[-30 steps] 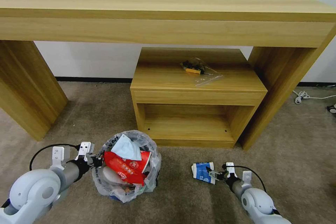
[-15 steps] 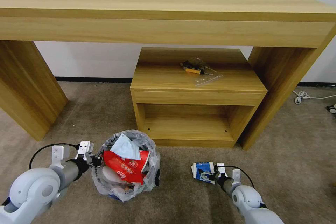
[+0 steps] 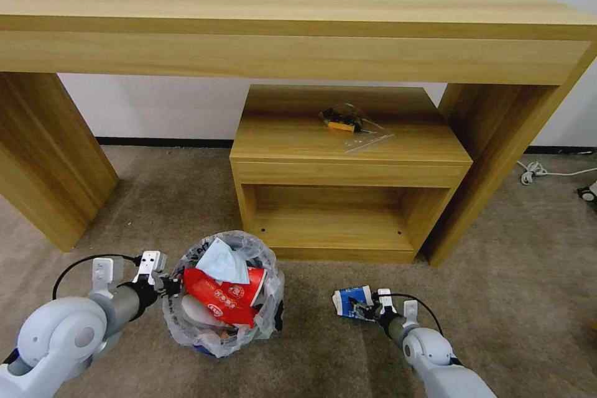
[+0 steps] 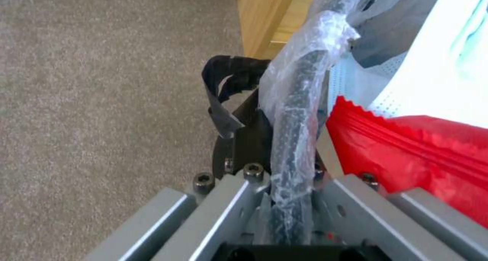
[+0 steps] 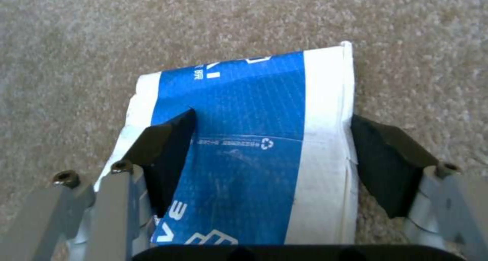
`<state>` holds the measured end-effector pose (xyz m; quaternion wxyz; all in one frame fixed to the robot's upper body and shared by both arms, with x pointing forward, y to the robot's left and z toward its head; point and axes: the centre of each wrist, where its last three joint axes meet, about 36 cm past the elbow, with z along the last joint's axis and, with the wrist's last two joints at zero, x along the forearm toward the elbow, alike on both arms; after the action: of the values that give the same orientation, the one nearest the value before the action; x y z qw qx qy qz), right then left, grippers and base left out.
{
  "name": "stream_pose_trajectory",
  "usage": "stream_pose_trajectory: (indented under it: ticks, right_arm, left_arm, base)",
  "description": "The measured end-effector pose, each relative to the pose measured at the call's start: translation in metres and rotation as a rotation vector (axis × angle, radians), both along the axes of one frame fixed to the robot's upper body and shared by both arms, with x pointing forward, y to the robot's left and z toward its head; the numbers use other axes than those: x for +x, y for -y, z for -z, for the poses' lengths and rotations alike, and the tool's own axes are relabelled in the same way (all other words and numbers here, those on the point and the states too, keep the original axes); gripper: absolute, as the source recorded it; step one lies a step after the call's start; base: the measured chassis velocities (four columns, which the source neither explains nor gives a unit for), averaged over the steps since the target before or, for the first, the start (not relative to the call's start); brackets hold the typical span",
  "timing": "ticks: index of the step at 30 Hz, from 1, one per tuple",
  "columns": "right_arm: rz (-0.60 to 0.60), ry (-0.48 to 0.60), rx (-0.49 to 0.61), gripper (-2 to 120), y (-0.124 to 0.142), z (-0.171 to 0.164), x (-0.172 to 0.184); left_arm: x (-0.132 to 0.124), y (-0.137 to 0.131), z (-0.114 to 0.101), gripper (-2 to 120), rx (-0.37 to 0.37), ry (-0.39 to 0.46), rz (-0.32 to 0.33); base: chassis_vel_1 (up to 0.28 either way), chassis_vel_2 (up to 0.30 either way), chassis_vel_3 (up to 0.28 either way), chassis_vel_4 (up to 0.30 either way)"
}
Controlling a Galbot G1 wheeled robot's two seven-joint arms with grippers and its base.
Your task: Pick up the trash bin and place the garbage on the floor into it.
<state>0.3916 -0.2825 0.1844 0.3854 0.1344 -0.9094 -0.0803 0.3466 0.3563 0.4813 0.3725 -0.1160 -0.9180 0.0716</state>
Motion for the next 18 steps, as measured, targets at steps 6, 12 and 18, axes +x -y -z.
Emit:
stream_pose_trajectory:
  ticks: [6,12,18]
  right_arm:
    - [-0.022,-0.002,-0.017,73,-0.007,0.004,-0.001]
    - [-0.026,-0.001,-0.027,61,-0.012,0.008,-0.002]
    - [-0.031,0.002,-0.025,53,-0.016,0.007,-0.005]
  left_arm:
    - [0.001,0.0,0.0,0,-0.003,0.001,0.003]
    - [0.001,-0.002,-0.002,0,-0.005,0.006,0.007]
    - [0.001,-0.002,-0.003,0,-0.005,0.01,0.008]
  base:
    - [0.0,0.0,0.0,0.0]
    - [0.0,0.0,0.0,0.0]
    - [0.0,0.0,0.0,0.0]
